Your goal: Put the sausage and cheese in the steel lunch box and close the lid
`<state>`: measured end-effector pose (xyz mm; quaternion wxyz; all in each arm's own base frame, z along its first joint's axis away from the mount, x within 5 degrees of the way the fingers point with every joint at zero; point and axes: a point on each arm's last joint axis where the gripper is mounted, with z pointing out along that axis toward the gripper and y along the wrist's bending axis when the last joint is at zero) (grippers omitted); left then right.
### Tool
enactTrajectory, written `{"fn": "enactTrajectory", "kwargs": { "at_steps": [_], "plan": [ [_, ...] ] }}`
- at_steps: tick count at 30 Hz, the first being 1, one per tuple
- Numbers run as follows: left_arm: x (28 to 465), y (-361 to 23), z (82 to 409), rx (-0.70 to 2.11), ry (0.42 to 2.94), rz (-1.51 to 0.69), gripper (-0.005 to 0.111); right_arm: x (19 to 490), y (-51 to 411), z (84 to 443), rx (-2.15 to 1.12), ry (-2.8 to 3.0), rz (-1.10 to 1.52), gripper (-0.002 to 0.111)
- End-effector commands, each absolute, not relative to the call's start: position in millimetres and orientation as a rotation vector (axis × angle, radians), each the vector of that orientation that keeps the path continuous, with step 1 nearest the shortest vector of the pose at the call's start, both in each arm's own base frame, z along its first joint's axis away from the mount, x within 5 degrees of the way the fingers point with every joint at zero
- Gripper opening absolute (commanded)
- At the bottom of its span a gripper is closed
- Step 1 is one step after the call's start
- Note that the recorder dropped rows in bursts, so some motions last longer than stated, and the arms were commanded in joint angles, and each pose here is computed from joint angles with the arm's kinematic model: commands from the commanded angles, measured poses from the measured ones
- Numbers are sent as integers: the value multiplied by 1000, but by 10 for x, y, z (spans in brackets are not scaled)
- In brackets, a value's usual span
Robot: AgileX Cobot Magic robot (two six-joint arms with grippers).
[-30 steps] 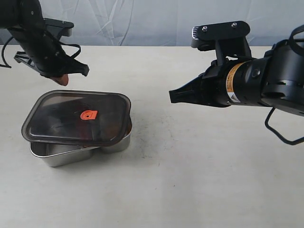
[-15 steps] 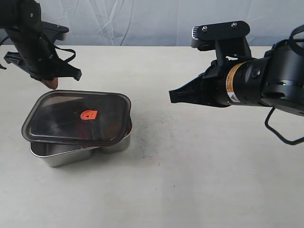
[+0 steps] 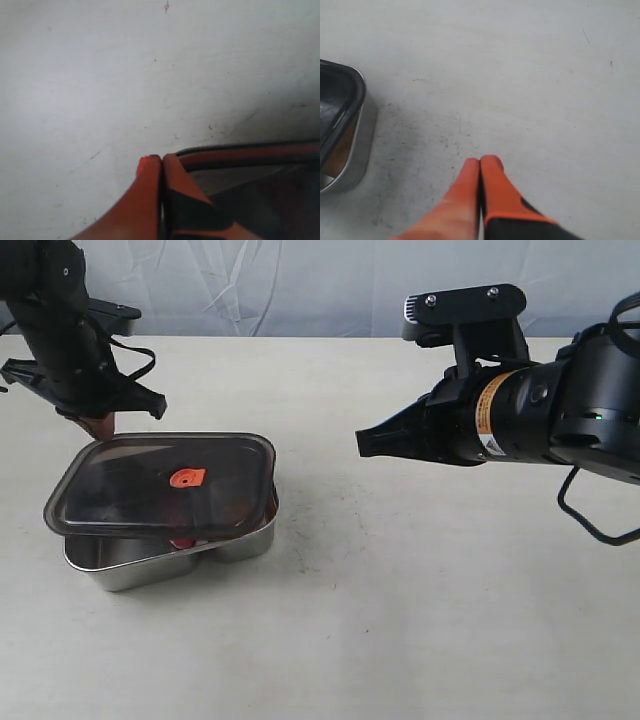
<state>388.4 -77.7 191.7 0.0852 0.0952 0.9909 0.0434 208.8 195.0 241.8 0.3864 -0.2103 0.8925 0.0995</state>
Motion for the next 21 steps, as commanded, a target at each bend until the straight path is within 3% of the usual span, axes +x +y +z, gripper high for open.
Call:
{"fn": "enactTrajectory", "kwargs": {
  "at_steps": [1, 9, 16, 21],
  "plan": [
    [3769, -787, 1951, 238, 3025, 67, 0, 2100, 1960, 2433, -539, 2263, 259, 0],
    [3806, -759, 2402, 256, 2763, 76, 0, 2108, 2006, 2468, -615, 2193, 286, 0],
    [4015, -861, 2022, 303, 2727, 8, 0, 2030, 2259, 2627, -753, 1971, 617, 0],
    [3992, -860, 1827, 300, 2833, 15, 0, 2073, 2163, 2558, -713, 2057, 475, 0]
  ]
}}
